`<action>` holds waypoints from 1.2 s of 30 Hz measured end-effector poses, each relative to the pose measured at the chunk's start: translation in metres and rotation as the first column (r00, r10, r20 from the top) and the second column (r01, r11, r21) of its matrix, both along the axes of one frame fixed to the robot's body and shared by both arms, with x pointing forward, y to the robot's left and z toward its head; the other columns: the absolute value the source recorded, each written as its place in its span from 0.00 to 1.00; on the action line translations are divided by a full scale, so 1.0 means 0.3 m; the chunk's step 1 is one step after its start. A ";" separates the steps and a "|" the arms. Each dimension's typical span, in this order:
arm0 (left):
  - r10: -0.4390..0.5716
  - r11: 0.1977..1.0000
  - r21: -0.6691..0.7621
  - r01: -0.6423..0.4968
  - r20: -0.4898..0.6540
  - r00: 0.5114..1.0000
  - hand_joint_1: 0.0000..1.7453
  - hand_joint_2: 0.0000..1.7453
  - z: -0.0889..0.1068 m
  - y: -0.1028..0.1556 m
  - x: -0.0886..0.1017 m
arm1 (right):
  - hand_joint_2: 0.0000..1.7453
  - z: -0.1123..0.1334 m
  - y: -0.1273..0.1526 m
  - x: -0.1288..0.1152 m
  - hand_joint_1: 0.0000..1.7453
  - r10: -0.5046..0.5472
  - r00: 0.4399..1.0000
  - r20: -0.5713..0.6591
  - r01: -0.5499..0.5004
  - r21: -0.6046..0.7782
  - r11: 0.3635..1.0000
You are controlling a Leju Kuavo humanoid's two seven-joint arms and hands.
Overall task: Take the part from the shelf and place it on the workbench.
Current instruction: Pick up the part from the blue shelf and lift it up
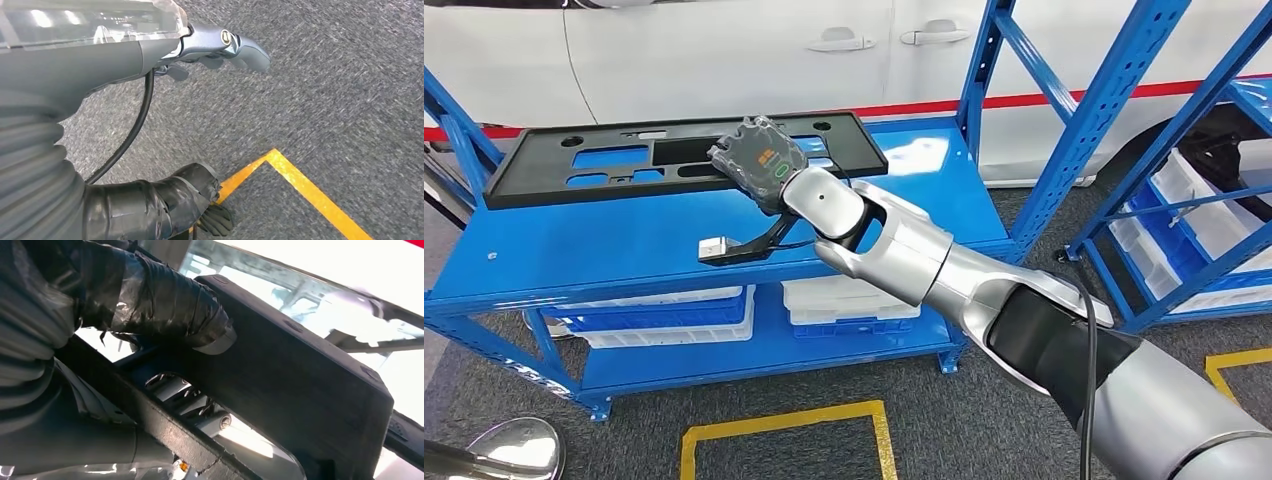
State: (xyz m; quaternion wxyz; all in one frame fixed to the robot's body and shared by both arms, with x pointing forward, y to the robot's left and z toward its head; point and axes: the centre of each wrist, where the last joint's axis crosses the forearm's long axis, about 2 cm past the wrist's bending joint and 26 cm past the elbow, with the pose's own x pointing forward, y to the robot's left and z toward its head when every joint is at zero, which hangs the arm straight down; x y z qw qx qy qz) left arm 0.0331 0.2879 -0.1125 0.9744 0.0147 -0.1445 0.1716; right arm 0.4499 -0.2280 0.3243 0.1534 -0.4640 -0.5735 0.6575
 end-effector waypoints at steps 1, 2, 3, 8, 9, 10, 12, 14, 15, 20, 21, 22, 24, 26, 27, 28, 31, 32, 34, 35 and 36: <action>0.001 1.000 0.000 -0.001 -0.001 1.000 0.00 1.00 0.000 0.000 -0.001 | 1.00 0.000 0.001 0.001 1.00 -0.001 1.000 -0.001 0.001 0.001 1.000; 0.002 1.000 0.001 -0.002 -0.001 1.000 0.00 1.00 0.000 0.000 -0.001 | 1.00 0.001 0.003 0.002 1.00 0.000 1.000 -0.002 0.000 0.002 1.000; 0.003 1.000 0.001 -0.003 0.000 1.000 0.00 1.00 0.000 0.001 0.000 | 1.00 0.002 0.005 0.002 1.00 0.001 1.000 -0.003 -0.001 0.003 1.000; 0.011 1.000 0.004 -0.011 0.000 1.000 0.00 1.00 0.000 0.003 0.002 | 1.00 -0.005 0.006 0.005 1.00 0.000 1.000 -0.012 0.000 0.002 1.000; 0.012 1.000 0.005 -0.012 0.000 1.000 0.00 1.00 0.000 0.005 0.002 | 1.00 -0.005 0.006 0.005 1.00 0.000 1.000 -0.012 0.001 0.002 1.000; 0.013 1.000 0.006 -0.013 0.001 1.000 0.00 1.00 0.000 0.006 0.004 | 1.00 -0.004 0.006 0.005 1.00 -0.001 1.000 -0.012 0.001 0.002 1.000; 0.013 1.000 0.009 -0.013 0.003 1.000 0.00 1.00 0.001 0.010 0.006 | 1.00 -0.002 0.007 0.006 1.00 0.000 1.000 -0.011 0.000 0.002 1.000; 0.013 1.000 0.011 -0.013 0.003 1.000 0.00 1.00 0.001 0.012 0.007 | 1.00 -0.002 0.008 0.006 1.00 0.000 1.000 -0.012 0.000 0.004 1.000; 0.013 1.000 0.011 -0.014 0.003 1.000 0.00 1.00 0.001 0.013 0.007 | 1.00 -0.002 0.009 0.006 1.00 0.000 1.000 -0.013 0.000 0.004 1.000; 0.014 1.000 0.013 -0.014 0.003 1.000 0.00 1.00 0.001 0.014 0.009 | 1.00 -0.009 0.005 0.009 1.00 -0.004 1.000 -0.023 0.004 0.006 1.000; 0.014 1.000 0.013 -0.014 0.004 1.000 0.00 1.00 0.001 0.014 0.009 | 1.00 -0.014 0.004 0.008 1.00 -0.004 1.000 -0.028 0.004 0.007 1.000; 0.014 1.000 0.012 -0.014 0.004 1.000 0.00 1.00 0.001 0.014 0.010 | 1.00 -0.018 0.004 0.008 1.00 -0.004 0.999 -0.032 0.005 0.007 1.000; 0.014 1.000 0.012 -0.014 0.004 1.000 0.00 1.00 0.001 0.013 0.010 | 1.00 -0.022 0.003 0.008 1.00 -0.005 0.999 -0.035 0.005 0.006 1.000; 0.014 1.000 0.012 -0.014 0.003 1.000 0.00 1.00 0.001 0.012 0.010 | 1.00 -0.016 0.004 0.009 1.00 -0.005 1.000 -0.031 0.005 0.007 1.000; 0.014 1.000 0.011 -0.014 0.004 1.000 0.00 1.00 0.001 0.012 0.010 | 1.00 -0.012 0.005 0.010 1.00 -0.004 1.000 -0.029 0.004 0.008 1.000; 0.014 1.000 0.011 -0.014 0.004 1.000 0.00 1.00 0.001 0.012 0.010 | 1.00 -0.009 0.005 0.011 1.00 -0.004 1.000 -0.027 0.004 0.008 1.000; 0.014 1.000 0.010 -0.014 0.007 1.000 0.00 1.00 0.001 0.011 0.009 | 1.00 -0.003 0.008 0.013 1.00 -0.003 1.000 -0.027 0.004 0.010 1.000; 0.014 1.000 0.010 -0.014 0.011 1.000 0.00 1.00 0.001 0.011 0.009 | 1.00 0.000 0.010 0.013 1.00 -0.002 1.000 -0.027 0.002 0.012 1.000; 0.014 1.000 0.011 -0.014 0.020 1.000 0.00 1.00 0.001 0.013 0.009 | 1.00 0.003 0.014 0.013 1.00 0.001 1.000 -0.027 -0.001 0.016 1.000; 0.014 1.000 0.012 -0.014 0.023 1.000 0.00 1.00 0.001 0.014 0.009 | 1.00 0.004 0.015 0.013 1.00 0.002 1.000 -0.027 -0.001 0.017 1.000; 0.014 1.000 0.012 -0.014 0.024 1.000 0.00 1.00 0.001 0.015 0.009 | 1.00 0.002 0.015 0.013 1.00 0.002 1.000 -0.029 -0.001 0.017 1.000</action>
